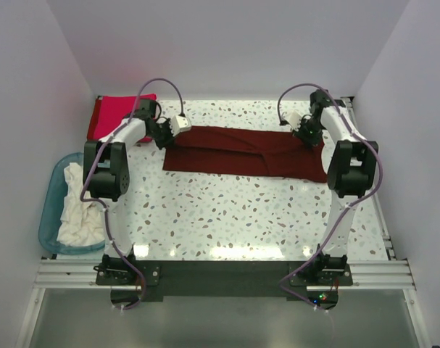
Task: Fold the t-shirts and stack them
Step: Fold the tshirt
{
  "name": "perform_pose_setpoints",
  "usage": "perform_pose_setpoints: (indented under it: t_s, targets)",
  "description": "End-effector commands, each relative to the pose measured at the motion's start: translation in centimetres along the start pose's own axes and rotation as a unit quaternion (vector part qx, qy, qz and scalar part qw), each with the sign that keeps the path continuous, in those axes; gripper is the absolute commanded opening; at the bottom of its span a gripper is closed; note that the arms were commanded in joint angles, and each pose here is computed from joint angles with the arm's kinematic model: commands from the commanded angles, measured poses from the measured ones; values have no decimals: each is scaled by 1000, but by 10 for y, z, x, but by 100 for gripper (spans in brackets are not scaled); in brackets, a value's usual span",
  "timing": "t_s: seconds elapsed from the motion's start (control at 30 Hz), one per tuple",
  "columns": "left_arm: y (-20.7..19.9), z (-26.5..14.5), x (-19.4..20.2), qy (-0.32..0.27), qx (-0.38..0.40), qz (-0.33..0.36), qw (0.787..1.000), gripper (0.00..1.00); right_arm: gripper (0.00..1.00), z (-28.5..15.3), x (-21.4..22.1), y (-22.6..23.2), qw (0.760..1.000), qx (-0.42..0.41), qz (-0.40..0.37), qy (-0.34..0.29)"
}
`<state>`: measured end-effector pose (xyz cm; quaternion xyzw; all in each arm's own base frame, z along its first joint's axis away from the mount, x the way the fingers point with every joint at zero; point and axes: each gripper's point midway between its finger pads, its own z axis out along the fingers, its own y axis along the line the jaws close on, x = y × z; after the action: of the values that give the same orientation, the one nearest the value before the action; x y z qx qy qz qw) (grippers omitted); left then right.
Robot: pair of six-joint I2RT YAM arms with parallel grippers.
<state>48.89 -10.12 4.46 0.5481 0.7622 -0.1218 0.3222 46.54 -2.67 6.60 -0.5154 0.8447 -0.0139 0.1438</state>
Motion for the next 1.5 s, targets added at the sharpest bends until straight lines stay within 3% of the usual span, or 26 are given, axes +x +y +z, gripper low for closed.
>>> perform_pose_setpoints:
  t_s: [0.0,0.13,0.2,0.23,0.27,0.4,0.6,0.83,1.07,1.47]
  targets:
    - [10,-9,-5,-2,-25,0,1000,0,0,-4,-9,-20,999,36,0,-1]
    - [14,-9,-4,-2,-36,-2,999,1,0,1,-9,-24,999,39,3,3]
    - [21,-10,-5,1,-52,-20,998,13,3,0,-8,-25,999,43,7,9]
    - [24,-12,-7,1,-59,-30,998,20,8,-4,-9,-27,999,46,19,9]
    - [26,-16,-10,-2,-64,-51,997,31,20,-7,-7,-29,998,51,27,12]
    - [27,-51,-18,-35,-81,-122,989,44,47,-45,6,-37,993,58,106,-8]
    - [-13,-65,-14,-31,-63,-224,972,53,44,-74,39,-6,971,-7,240,-19]
    - [-45,-53,20,18,-50,-310,949,59,42,-46,68,48,941,-71,331,25]
    - [-51,-42,39,55,-46,-340,938,58,42,-23,87,50,933,-55,353,54]
    - [-47,-26,28,37,-8,-368,929,46,40,-21,90,44,926,-50,369,58]
